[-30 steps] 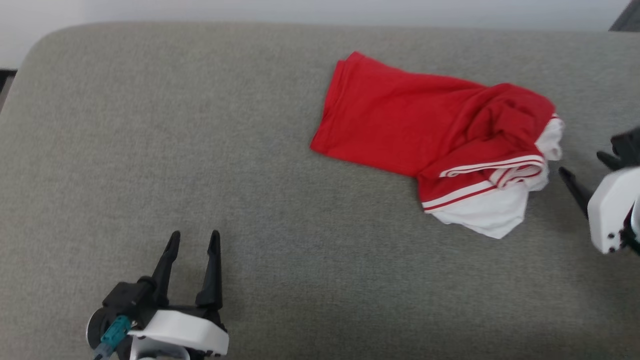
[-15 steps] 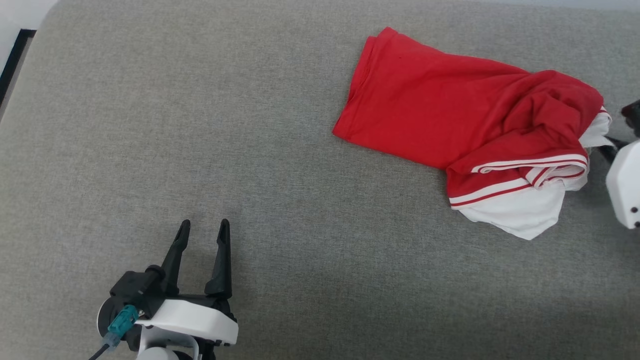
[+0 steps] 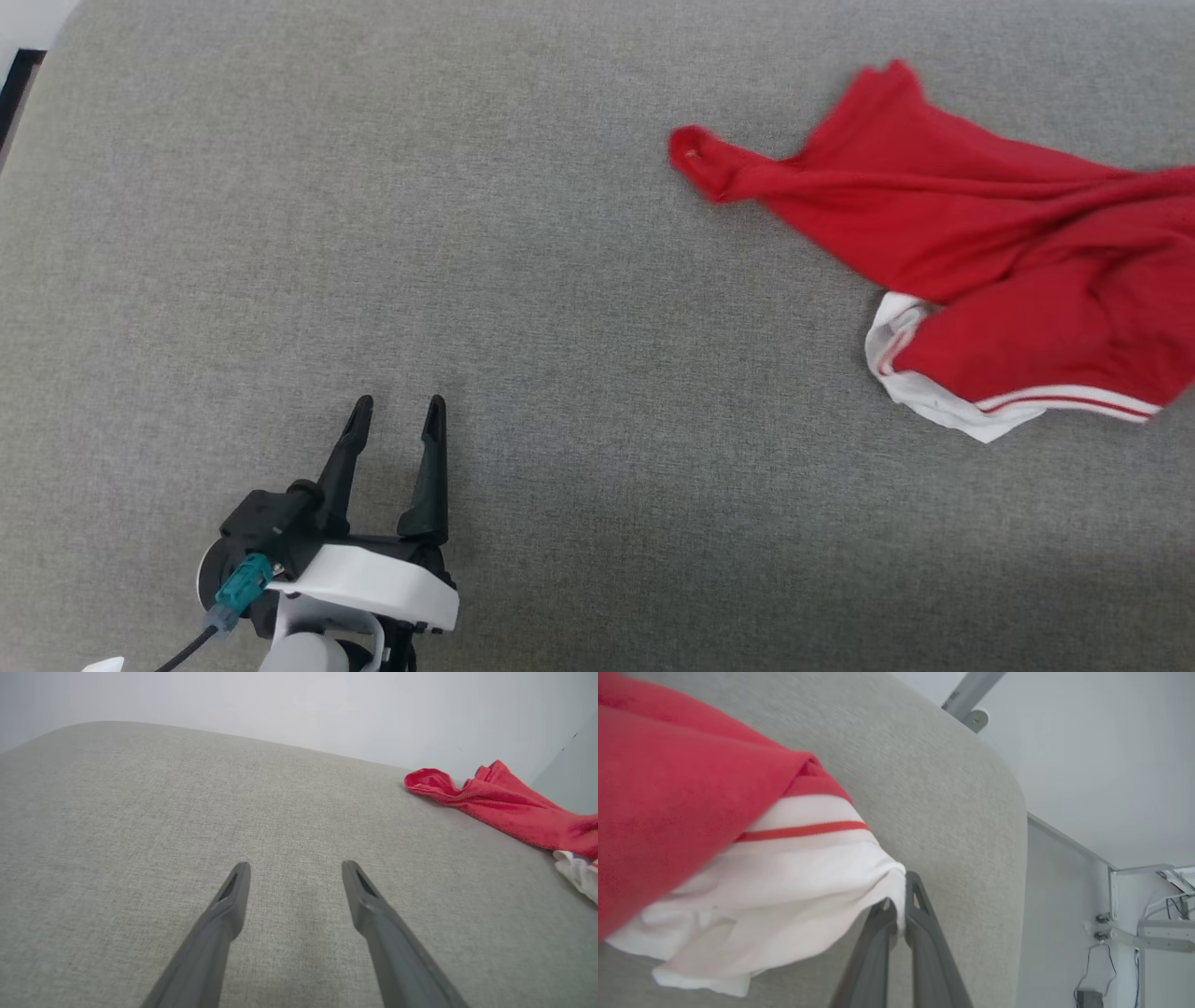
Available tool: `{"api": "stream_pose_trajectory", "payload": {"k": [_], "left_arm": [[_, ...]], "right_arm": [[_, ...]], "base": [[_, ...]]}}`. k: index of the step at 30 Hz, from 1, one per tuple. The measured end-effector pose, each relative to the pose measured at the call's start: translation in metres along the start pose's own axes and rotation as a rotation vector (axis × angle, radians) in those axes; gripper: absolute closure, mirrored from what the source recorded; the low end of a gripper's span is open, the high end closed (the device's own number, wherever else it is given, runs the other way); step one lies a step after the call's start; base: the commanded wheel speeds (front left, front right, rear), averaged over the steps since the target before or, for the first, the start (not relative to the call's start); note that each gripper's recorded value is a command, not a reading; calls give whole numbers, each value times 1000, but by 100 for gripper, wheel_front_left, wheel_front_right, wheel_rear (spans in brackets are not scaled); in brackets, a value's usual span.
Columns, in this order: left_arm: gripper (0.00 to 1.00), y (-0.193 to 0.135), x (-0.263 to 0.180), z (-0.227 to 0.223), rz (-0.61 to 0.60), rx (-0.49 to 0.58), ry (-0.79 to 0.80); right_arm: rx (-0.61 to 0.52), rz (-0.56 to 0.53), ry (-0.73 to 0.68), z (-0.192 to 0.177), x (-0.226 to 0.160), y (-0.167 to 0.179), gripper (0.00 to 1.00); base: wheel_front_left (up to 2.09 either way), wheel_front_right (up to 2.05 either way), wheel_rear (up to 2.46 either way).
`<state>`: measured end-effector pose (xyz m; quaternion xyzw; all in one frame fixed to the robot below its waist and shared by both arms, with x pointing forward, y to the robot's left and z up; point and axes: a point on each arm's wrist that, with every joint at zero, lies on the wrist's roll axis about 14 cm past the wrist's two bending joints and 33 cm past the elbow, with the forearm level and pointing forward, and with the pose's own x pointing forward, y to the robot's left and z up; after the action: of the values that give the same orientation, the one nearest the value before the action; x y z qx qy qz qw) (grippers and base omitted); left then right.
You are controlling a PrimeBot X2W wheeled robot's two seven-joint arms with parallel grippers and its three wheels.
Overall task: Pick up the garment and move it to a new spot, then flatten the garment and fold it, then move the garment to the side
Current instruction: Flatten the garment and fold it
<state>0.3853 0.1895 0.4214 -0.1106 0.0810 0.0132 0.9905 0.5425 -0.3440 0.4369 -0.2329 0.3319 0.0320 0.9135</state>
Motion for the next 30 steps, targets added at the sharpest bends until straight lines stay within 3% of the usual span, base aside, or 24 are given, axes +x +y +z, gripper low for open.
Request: {"api": "stream_pose_trajectory", "payload": {"k": [9, 16, 17, 18, 19, 30], "left_arm": [[0, 4, -3, -3, 8, 0, 12], [0, -4, 3, -3, -26, 23, 11], [0, -6, 6, -2, -35, 24, 9], [0, -11, 9, -1, -51, 32, 6], [0, -15, 13, 1, -66, 38, -2], [0, -104, 58, 43, -504, 176, -69]], "right_arm": [[107, -199, 156, -78, -15, -62, 100], [171, -226, 169, -98, -21, -57, 100], [180, -223, 163, -99, -21, -54, 94], [192, -223, 150, -99, -22, -52, 29], [207, -224, 130, -98, -23, -51, 0], [279, -315, -66, -104, -64, -67, 0]], "base": [[0, 0, 0], [0, 0, 0], [0, 0, 0], [0, 0, 0], [0, 0, 0], [0, 0, 0]]}}
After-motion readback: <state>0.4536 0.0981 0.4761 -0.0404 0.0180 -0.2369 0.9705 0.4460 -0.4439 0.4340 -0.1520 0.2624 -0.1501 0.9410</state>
